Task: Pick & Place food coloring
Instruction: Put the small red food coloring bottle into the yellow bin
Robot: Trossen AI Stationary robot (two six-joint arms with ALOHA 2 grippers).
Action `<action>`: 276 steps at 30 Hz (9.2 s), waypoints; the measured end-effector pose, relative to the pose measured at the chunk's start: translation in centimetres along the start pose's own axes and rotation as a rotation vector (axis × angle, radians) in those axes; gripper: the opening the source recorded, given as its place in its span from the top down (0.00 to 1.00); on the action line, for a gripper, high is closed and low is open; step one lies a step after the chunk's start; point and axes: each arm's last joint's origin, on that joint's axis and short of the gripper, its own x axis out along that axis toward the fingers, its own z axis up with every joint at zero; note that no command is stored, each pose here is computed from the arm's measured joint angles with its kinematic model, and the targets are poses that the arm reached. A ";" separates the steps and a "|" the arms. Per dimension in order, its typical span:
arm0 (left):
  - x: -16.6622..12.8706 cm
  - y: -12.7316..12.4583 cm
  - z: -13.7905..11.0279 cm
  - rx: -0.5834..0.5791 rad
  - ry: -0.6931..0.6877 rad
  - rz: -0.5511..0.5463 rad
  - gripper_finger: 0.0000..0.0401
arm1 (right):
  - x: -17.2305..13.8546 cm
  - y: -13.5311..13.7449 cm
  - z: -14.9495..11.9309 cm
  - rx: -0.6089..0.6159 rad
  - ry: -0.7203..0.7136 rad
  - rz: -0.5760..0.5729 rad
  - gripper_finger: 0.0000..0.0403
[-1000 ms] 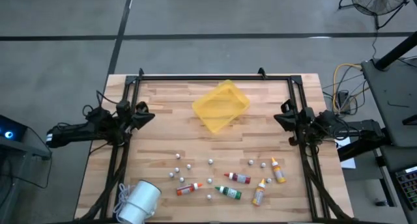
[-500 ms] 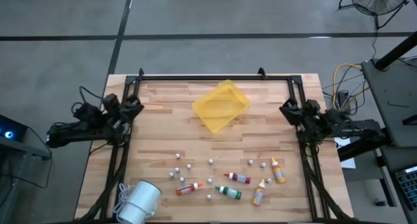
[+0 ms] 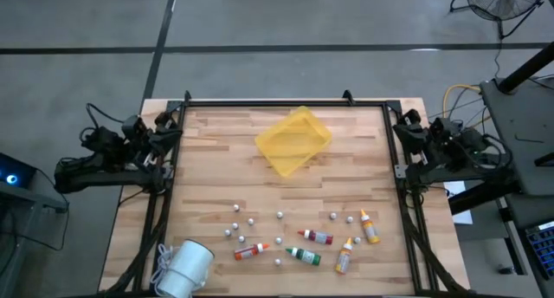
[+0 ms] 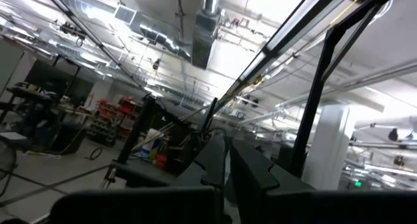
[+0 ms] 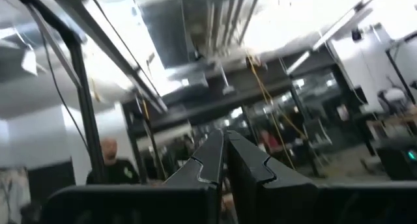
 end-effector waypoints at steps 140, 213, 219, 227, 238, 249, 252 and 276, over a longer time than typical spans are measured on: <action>-4.7 6.0 -14.4 0.301 0.441 0.089 1.00 | 10.4 2.3 0.3 -0.158 0.522 -0.059 0.97; -4.7 6.1 -14.5 0.307 0.439 0.131 1.00 | 15.1 4.5 4.5 -0.263 0.658 -0.015 0.97; -4.7 6.1 -14.5 0.307 0.439 0.131 1.00 | 16.5 4.4 3.1 -0.233 0.817 -0.065 0.97; -4.7 6.1 -14.5 0.307 0.439 0.130 1.00 | 18.0 4.4 0.0 -0.171 0.987 -0.121 0.97; -4.7 6.1 -14.5 0.307 0.439 0.130 1.00 | 18.2 5.8 -4.5 -0.148 1.248 -0.059 0.97; -4.7 6.1 -14.5 0.307 0.440 0.131 1.00 | 17.0 6.6 -7.8 -0.186 1.495 -0.079 0.97; -4.7 6.1 -14.5 0.307 0.442 0.131 1.00 | 16.8 6.7 -8.3 -0.180 1.544 -0.076 0.97; -4.8 6.2 -14.6 0.307 0.447 0.133 1.00 | 16.9 7.0 -11.6 -0.081 1.702 -0.084 0.64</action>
